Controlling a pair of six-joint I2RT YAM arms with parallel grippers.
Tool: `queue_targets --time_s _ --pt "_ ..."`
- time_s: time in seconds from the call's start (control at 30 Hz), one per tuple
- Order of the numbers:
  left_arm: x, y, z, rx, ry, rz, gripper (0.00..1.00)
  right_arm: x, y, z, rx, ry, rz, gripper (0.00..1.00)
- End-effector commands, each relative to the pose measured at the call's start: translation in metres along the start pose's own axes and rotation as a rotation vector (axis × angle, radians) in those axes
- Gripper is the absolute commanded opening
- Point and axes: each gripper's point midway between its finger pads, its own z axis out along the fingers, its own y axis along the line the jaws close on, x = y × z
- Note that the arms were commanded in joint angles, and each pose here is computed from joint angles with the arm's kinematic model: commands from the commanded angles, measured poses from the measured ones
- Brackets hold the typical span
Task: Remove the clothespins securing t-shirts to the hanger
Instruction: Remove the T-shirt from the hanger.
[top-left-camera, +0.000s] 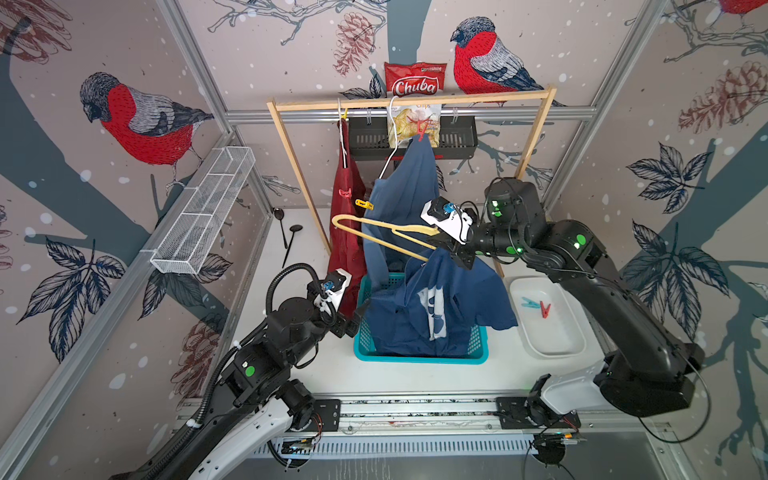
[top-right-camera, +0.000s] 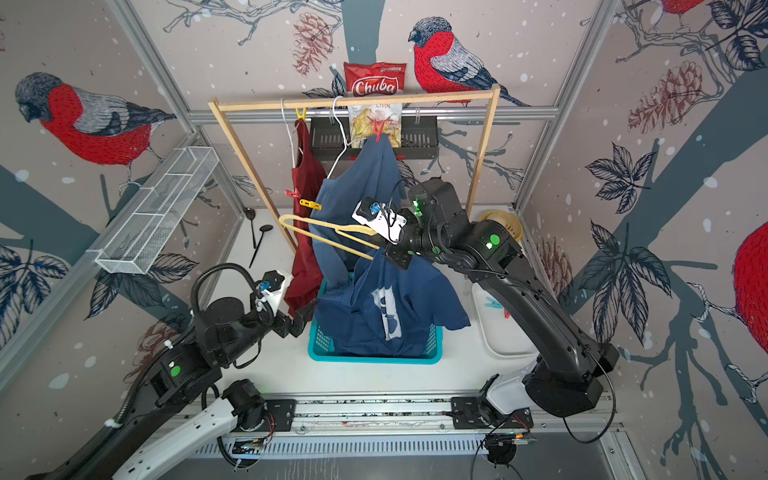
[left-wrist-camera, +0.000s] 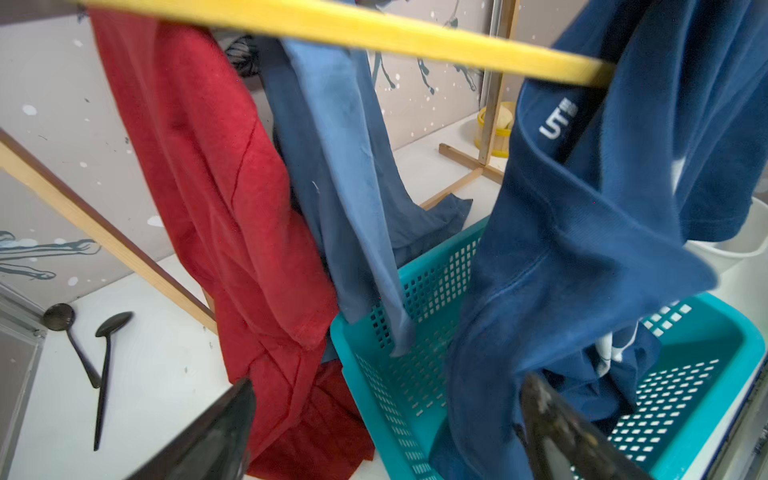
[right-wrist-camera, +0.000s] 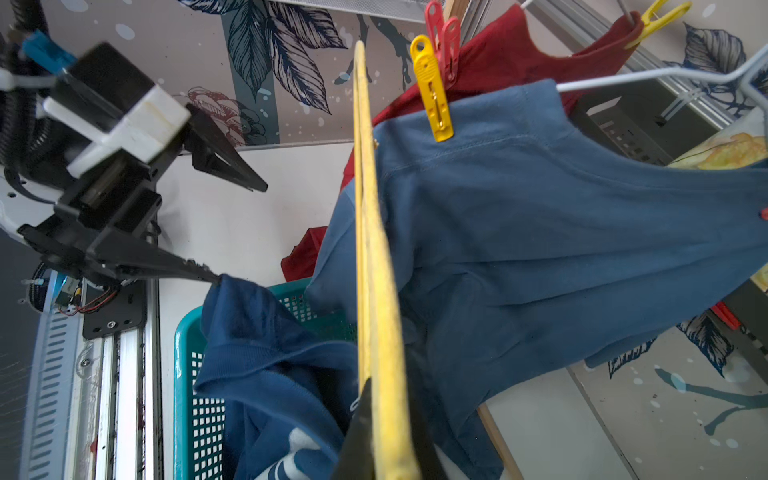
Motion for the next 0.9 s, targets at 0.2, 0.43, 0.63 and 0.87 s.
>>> queue_targets --time_s 0.2,0.43,0.63,0.87 --pt "-0.049 0.017 -0.030 -0.067 -0.112 0.023 0.96 0.016 0.014 -0.003 -0.043 0.038 0.045 0.00" --pt "-0.106 -0.006 -0.048 0.087 -0.287 0.033 0.91 0.023 0.038 0.016 -0.118 0.084 0.034 0.00" --pt "-0.115 -0.027 -0.019 0.193 -0.188 0.041 0.71 0.021 0.053 0.028 -0.174 0.102 0.022 0.00" --pt "-0.103 -0.034 0.005 0.199 -0.165 0.228 0.61 0.029 0.061 0.034 -0.203 0.131 0.040 0.00"
